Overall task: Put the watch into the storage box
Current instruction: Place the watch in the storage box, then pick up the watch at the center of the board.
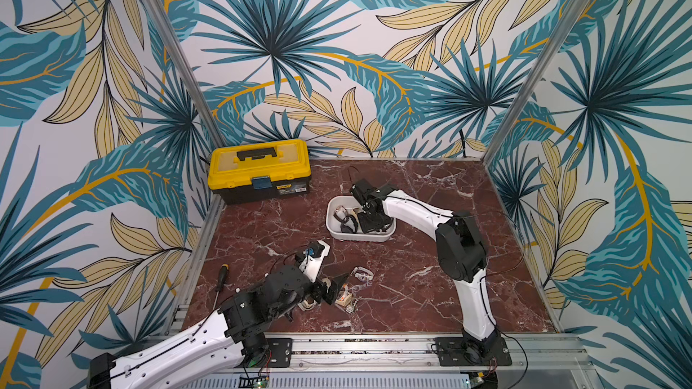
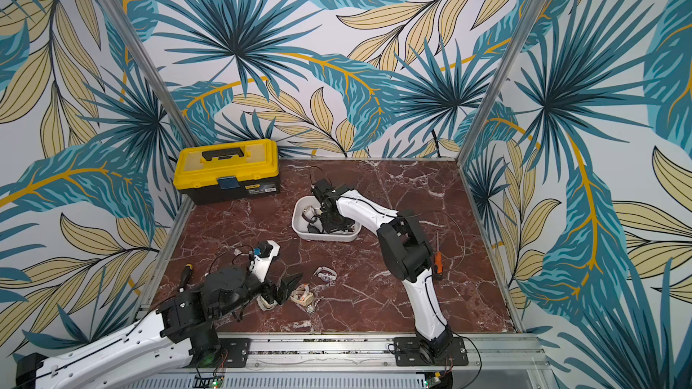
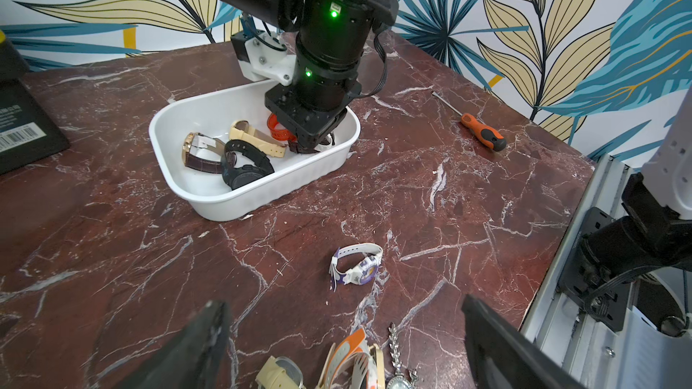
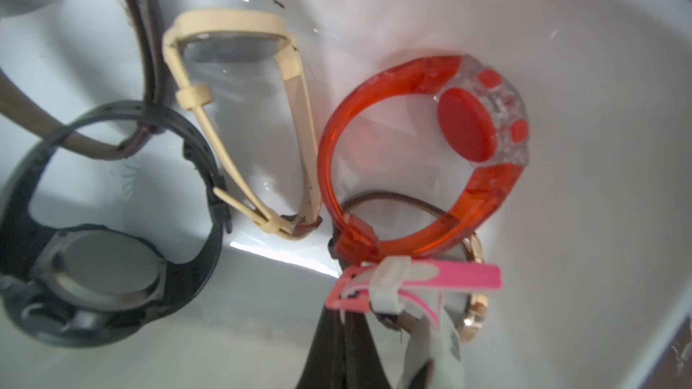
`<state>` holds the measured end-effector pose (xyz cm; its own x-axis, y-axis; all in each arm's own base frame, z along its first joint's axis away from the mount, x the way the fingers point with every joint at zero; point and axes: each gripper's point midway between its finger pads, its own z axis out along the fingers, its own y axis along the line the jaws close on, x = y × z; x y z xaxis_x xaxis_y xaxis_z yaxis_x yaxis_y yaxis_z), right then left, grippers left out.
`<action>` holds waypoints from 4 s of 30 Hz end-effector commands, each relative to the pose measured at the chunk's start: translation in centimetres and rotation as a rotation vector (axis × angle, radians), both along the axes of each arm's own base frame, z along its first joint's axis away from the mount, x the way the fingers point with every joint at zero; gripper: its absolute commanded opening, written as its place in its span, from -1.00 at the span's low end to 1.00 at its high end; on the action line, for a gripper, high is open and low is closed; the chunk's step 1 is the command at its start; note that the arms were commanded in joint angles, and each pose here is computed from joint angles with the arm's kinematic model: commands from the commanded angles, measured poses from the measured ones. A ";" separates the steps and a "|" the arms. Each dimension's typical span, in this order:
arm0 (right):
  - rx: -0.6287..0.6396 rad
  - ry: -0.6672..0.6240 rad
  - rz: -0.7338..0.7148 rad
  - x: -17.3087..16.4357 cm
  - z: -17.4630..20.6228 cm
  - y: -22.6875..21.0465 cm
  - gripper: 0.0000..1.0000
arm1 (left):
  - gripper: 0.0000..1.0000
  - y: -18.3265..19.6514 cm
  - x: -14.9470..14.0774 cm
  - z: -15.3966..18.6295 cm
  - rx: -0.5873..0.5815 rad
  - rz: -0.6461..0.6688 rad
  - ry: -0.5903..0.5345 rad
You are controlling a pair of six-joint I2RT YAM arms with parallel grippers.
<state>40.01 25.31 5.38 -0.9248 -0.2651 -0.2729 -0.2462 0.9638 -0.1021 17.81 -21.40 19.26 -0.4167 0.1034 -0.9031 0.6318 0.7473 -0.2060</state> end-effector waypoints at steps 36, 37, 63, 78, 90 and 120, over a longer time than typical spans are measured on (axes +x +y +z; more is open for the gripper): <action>0.265 -0.161 -0.023 -4.6 11.3 -1.3 0.02 | 1.00 -1.5 0.6 -0.9 0.011 0.011 0.081; 0.284 -0.167 -0.023 -5.3 11.6 -1.5 0.07 | 1.00 -1.8 0.7 -1.2 0.022 0.011 0.099; 0.762 -0.232 0.127 -21.9 13.7 -6.2 0.88 | 0.51 -6.0 4.6 -9.8 0.231 0.032 0.772; 0.756 -0.224 0.122 -22.1 13.0 -6.4 0.88 | 0.19 -6.9 7.3 -12.7 0.299 0.089 0.814; 0.756 -0.213 0.115 -22.1 12.5 -6.4 0.88 | -0.04 -6.8 8.2 -14.0 0.339 0.106 0.833; 0.697 -0.216 0.077 -21.2 11.4 -6.9 0.88 | -0.91 -7.5 6.5 -15.3 0.332 0.013 0.894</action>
